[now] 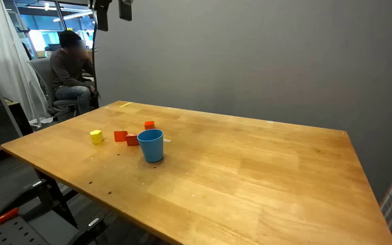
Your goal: Put the yellow thing in the cup
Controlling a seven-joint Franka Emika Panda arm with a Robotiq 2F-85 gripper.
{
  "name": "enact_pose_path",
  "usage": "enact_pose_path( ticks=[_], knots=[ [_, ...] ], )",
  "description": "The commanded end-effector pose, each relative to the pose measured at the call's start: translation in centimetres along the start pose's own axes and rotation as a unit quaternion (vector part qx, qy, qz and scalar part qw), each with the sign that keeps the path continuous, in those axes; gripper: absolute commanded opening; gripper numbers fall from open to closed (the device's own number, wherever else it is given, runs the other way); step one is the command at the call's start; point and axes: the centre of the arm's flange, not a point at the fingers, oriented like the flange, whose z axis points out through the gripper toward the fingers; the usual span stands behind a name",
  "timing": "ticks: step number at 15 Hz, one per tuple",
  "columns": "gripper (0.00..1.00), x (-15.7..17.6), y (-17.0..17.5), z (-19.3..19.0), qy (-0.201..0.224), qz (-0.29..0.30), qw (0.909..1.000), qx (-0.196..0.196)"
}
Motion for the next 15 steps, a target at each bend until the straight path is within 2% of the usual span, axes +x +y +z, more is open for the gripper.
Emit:
enact_pose_path(
  ticks=[1,6,7,11,13,15],
  knots=[
    [1.00,0.0,0.0,-0.1,0.001,0.000,1.0000,0.000],
    [1.00,0.0,0.1,-0.5,0.006,0.001,1.0000,0.000],
    [1.00,0.4,0.2,-0.4,0.014,-0.004,0.9994,0.030],
    [1.00,5.5,-6.5,2.8,0.029,-0.037,0.9953,0.085],
    [1.00,7.6,-11.0,5.0,0.023,-0.066,0.9932,0.093],
    [1.00,9.3,-15.4,8.1,0.016,-0.094,0.9919,0.085]
  ],
)
